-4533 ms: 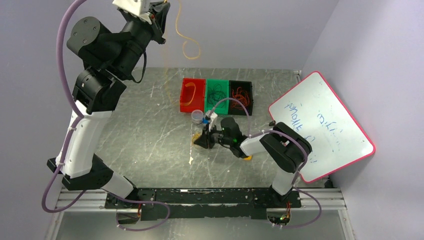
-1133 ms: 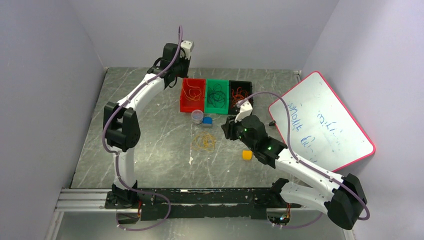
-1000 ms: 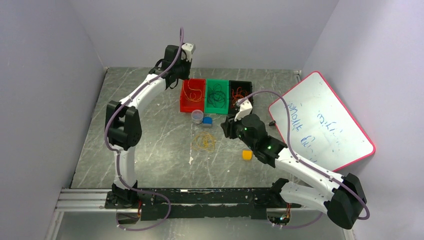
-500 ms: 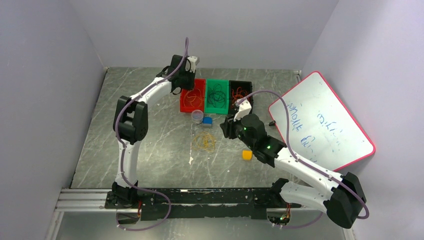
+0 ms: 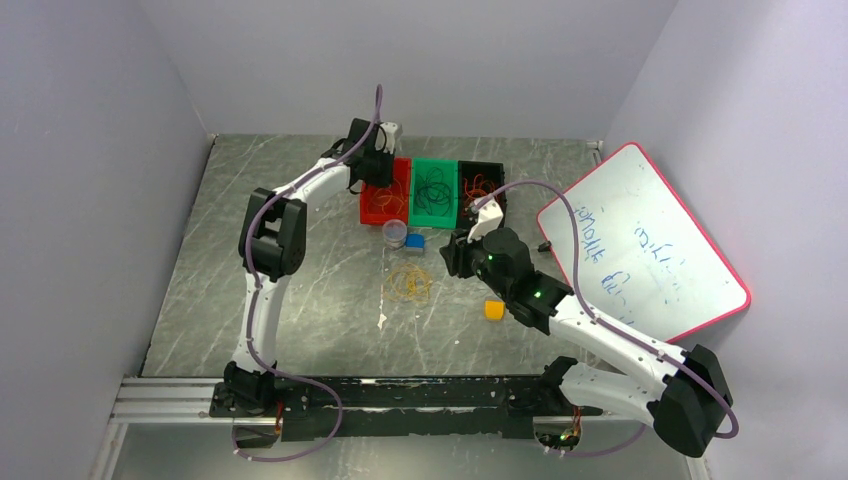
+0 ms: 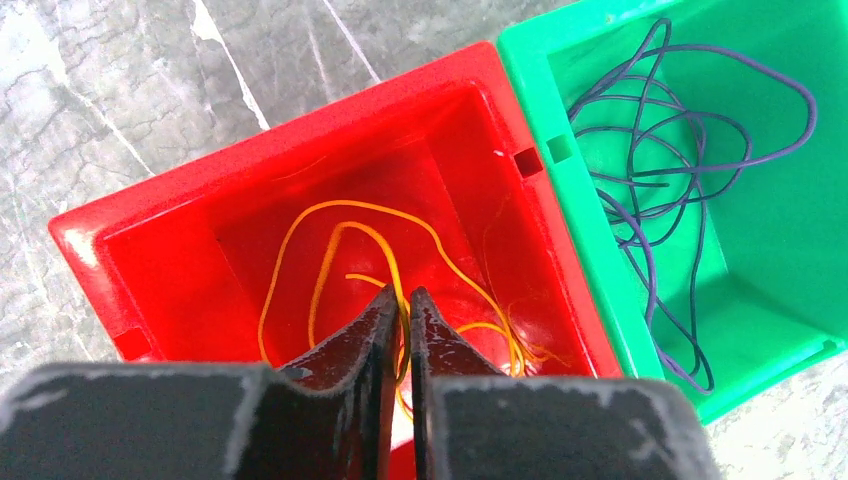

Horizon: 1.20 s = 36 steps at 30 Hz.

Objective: Untangle the cables

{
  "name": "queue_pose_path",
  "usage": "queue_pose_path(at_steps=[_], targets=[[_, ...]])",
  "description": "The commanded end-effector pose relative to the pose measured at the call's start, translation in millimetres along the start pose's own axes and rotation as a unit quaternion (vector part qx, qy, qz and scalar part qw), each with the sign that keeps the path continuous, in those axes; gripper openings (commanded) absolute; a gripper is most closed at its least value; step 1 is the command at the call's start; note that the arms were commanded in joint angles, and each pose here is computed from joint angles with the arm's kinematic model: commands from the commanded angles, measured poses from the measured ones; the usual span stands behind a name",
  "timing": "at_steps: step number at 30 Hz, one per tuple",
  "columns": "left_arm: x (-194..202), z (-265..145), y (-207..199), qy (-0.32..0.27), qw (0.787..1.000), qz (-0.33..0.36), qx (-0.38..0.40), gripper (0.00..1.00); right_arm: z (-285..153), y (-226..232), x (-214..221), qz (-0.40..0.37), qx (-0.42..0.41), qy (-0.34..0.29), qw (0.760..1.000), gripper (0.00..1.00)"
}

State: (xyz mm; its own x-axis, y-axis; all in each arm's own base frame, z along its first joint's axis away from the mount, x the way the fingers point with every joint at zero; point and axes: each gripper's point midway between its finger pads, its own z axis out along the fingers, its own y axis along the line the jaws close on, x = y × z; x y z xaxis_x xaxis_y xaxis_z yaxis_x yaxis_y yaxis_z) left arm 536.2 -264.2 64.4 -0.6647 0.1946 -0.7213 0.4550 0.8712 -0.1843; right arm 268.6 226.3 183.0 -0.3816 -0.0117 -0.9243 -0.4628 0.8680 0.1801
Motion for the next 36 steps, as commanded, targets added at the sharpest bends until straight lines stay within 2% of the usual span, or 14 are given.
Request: queue_pose_path(at_steps=[1, 7, 15, 20, 24, 27, 36], targets=[[-22.0, -14.1, -1.1, -0.03, 1.0, 0.0, -0.001, 0.18, 0.8, 1.8, -1.5, -0.001, -0.002, -0.001, 1.0, 0.43], [-54.7, -43.9, -2.9, -0.068, 0.997, 0.011, -0.015, 0.4, 3.8, 1.9, 0.7, 0.001, -0.002, 0.001, 1.0, 0.43], [-79.8, -81.0, -8.0, -0.1, 0.995, 0.019, -0.023, 0.53, 4.4, -1.3, 6.0, 0.001, 0.005, 0.008, 1.0, 0.44], [-84.4, -112.6, -13.0, -0.113, 0.993, 0.017, -0.027, 0.55, 9.1, 6.7, 20.2, -0.012, -0.018, 0.043, 0.999, 0.49], [-71.0, -142.0, -24.1, -0.122, 0.992, 0.008, -0.011, 0.6, 14.6, 21.5, 51.4, -0.031, -0.065, 0.112, 0.991, 0.54], [-43.8, -157.3, -30.2, -0.109, 0.994, -0.011, 0.0, 0.6, 19.4, 29.4, 71.8, -0.031, -0.091, 0.148, 0.984, 0.54], [31.0, -185.7, -62.7, -0.077, 0.993, -0.08, 0.048, 0.56, 62.4, 42.2, 81.2, -0.07, -0.125, 0.167, 0.975, 0.54]])
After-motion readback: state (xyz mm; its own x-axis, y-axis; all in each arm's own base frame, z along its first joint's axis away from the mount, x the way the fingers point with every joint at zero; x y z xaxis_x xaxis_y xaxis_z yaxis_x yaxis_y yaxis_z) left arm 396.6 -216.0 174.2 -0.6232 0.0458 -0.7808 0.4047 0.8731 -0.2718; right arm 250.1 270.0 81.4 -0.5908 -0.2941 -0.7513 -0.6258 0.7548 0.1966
